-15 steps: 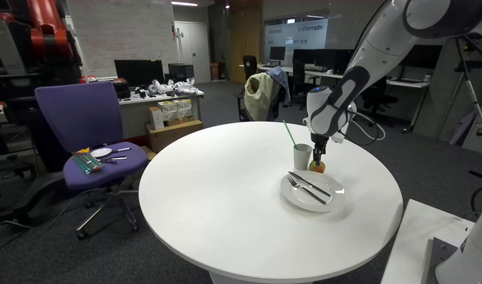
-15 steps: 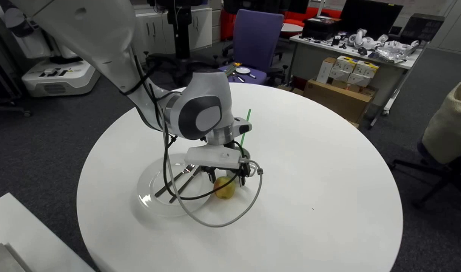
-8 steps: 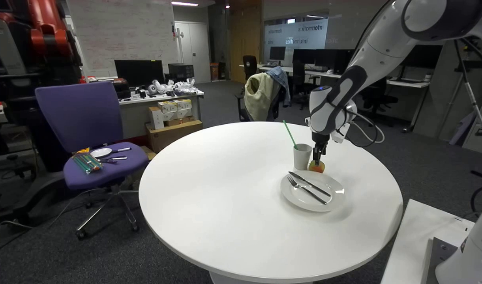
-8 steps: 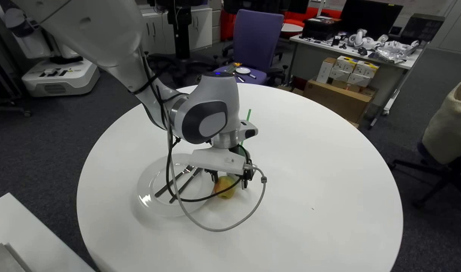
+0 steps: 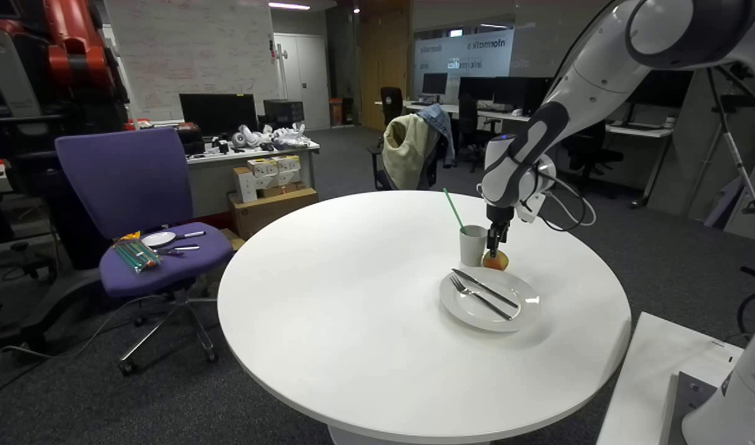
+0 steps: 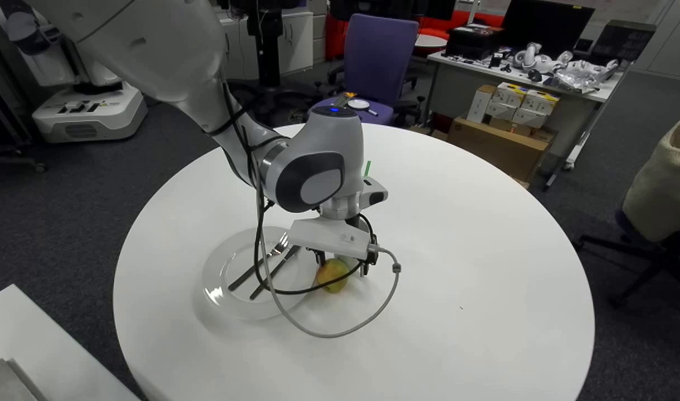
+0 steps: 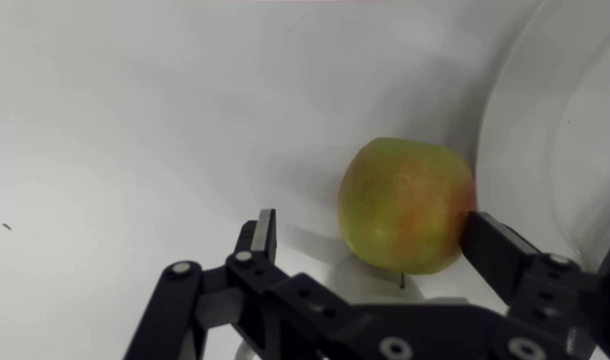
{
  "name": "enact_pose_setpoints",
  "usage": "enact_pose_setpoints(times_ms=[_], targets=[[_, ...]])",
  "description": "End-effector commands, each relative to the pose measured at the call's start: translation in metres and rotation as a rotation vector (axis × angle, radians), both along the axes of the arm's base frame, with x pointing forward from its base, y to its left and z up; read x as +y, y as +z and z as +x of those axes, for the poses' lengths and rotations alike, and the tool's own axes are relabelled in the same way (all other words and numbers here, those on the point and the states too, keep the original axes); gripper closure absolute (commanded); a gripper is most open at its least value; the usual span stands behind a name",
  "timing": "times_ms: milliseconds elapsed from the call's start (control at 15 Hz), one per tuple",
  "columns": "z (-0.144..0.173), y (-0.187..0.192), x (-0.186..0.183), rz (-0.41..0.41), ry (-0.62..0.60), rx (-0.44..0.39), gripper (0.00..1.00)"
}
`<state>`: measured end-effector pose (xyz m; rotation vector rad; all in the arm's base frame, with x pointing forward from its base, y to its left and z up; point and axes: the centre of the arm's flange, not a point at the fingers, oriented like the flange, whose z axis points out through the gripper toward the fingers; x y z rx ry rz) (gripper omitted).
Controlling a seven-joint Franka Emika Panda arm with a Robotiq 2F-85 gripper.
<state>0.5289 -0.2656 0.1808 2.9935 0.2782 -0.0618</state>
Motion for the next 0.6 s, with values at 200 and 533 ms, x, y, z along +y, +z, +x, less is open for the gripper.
enact_pose_setpoints(times_ms=[200, 533], targets=[[0.006, -0.010, -0.011, 0.065, 0.017, 0.036, 0.00], [0.005, -0.022, -0.015, 0.081, 0.001, 0.050, 0.00]])
